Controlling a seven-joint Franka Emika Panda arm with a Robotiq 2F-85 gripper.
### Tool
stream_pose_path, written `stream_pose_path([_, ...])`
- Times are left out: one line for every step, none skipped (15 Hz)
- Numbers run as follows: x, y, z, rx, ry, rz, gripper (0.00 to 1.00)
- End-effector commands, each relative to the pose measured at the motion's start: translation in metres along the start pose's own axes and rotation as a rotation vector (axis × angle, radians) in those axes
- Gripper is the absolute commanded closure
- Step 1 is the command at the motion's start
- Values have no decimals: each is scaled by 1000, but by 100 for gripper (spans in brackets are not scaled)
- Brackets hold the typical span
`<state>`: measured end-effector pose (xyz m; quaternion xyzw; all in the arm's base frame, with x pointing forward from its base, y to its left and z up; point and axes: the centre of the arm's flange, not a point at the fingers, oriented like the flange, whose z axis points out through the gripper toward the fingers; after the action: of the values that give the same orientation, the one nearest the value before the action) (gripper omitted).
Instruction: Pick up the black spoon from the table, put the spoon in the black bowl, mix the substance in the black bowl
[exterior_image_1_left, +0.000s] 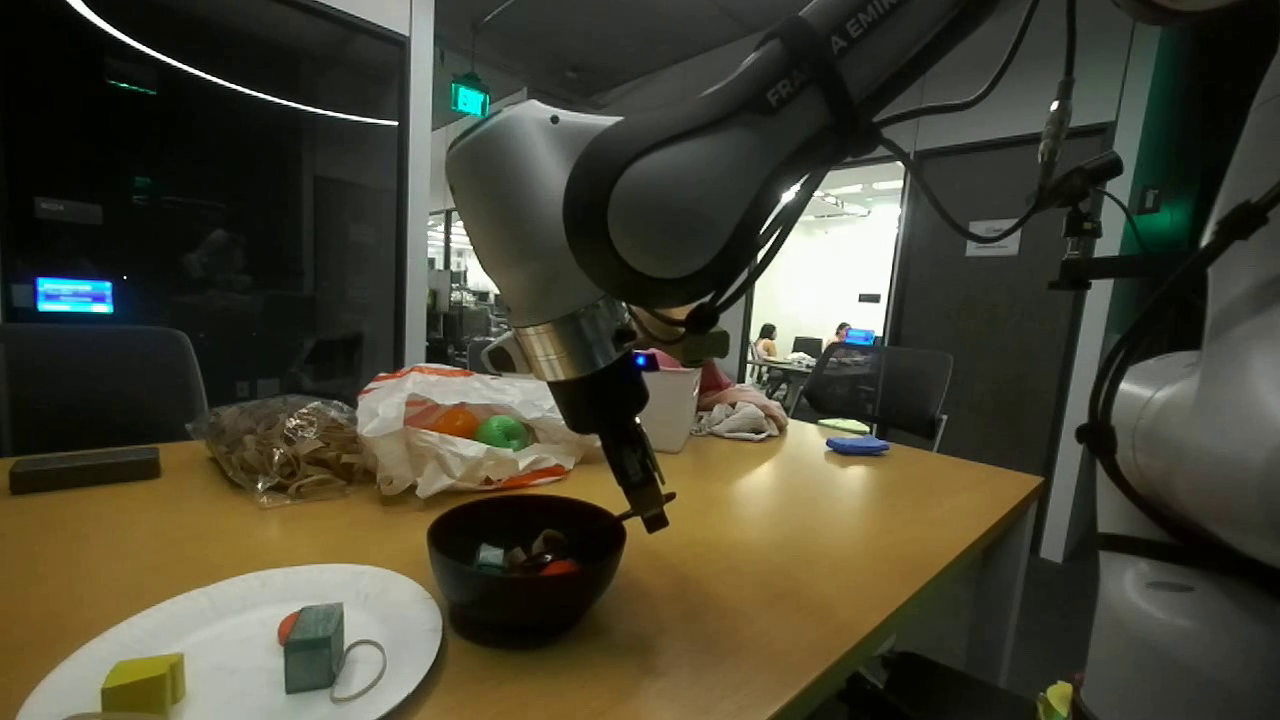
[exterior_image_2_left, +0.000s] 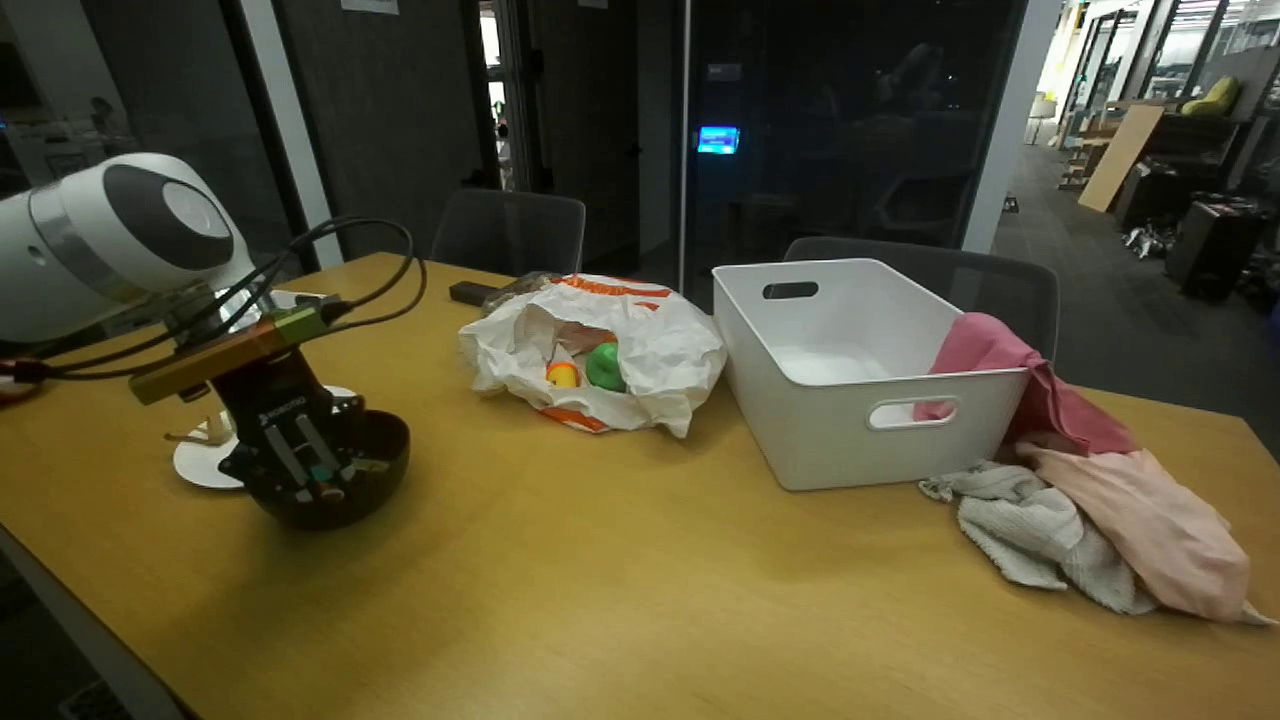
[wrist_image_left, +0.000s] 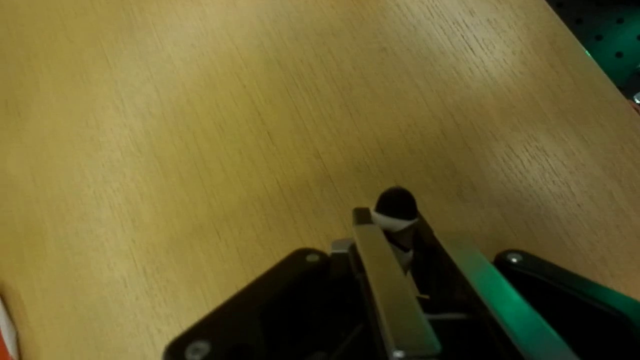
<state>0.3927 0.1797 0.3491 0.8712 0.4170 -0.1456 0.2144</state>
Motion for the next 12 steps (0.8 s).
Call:
stream_pose_path([-3,-1,-18,-31,23,6,88])
stream_pose_path([-3,-3,-22,-53,18,-5,88])
stream_pose_path([-3,-5,-26,-80,12,-23,88])
stream_pose_path([-2,-7,-29,-134,-19,-54,88])
stream_pose_path([0,-10,-31,-188,-58,-83,88])
stream_pose_path([1,-13,-32,-229,-92,-106,88])
stream_pose_path([4,-16,-32,-270,-127,-129,88])
stream_pose_path([7,-21,-34,-314,-161,-152,88])
stream_pose_path([11,-26,-37,-355,-191,-177,88])
stream_pose_path([15,-31,-40,-400,-217,-200,88])
stream_pose_path([20,-37,-43,-443,-244,-227,88])
stream_pose_path([25,-42,-47,-485,-268,-255,88])
